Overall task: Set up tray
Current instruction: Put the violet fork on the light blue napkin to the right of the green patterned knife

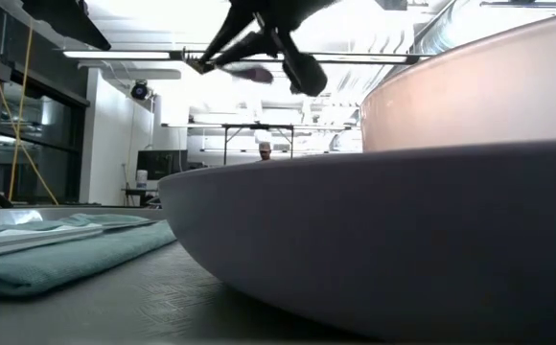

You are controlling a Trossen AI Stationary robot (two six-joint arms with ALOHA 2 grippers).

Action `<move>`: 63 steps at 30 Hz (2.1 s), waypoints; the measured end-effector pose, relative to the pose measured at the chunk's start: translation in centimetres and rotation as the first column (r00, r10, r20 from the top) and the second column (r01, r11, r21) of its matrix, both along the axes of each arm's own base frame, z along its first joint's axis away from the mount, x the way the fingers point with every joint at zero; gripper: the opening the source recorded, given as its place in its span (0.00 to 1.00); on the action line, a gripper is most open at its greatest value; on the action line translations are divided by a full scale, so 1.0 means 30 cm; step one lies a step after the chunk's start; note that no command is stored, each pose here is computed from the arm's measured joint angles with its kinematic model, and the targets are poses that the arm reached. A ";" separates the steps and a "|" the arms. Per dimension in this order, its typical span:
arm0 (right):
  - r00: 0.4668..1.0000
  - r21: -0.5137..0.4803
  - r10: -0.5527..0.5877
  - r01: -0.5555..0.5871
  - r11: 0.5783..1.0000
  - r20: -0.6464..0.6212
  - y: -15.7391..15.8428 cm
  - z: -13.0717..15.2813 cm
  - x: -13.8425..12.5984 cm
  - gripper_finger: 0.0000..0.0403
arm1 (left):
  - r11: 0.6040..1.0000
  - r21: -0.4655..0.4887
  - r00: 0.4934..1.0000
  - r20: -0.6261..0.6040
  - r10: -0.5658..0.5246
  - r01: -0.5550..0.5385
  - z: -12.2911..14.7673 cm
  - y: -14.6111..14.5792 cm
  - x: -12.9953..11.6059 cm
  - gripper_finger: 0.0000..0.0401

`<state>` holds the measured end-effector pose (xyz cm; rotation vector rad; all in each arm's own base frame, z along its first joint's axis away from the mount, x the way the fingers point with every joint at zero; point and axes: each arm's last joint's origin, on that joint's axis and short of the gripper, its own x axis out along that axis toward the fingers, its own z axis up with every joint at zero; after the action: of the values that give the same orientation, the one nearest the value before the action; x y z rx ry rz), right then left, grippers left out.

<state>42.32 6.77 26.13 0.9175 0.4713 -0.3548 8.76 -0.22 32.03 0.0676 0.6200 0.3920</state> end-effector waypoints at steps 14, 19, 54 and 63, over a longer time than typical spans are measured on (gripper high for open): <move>0.945 0.182 -0.286 0.257 0.949 0.156 0.239 -0.134 0.037 0.00 | 1.000 0.005 1.000 -0.008 -0.007 0.007 -0.001 0.000 -0.001 0.31; 0.952 0.192 -0.263 0.232 0.954 0.156 0.285 -0.157 0.096 0.00 | 1.000 -0.012 0.999 -0.024 -0.029 0.029 -0.006 -0.001 -0.010 0.31; 0.879 0.152 -0.319 0.390 0.908 -0.354 0.274 -0.172 0.181 0.00 | 0.995 0.019 0.994 0.046 -0.101 0.100 0.010 0.015 -0.101 0.31; 0.894 0.305 -0.265 0.382 0.872 -0.361 0.302 -0.244 0.225 0.00 | 0.995 0.021 0.994 0.049 -0.096 0.095 0.010 0.015 -0.101 0.31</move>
<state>49.08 15.84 18.82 1.3256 0.6865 -0.7479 5.73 0.23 32.34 0.1048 0.5618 0.3056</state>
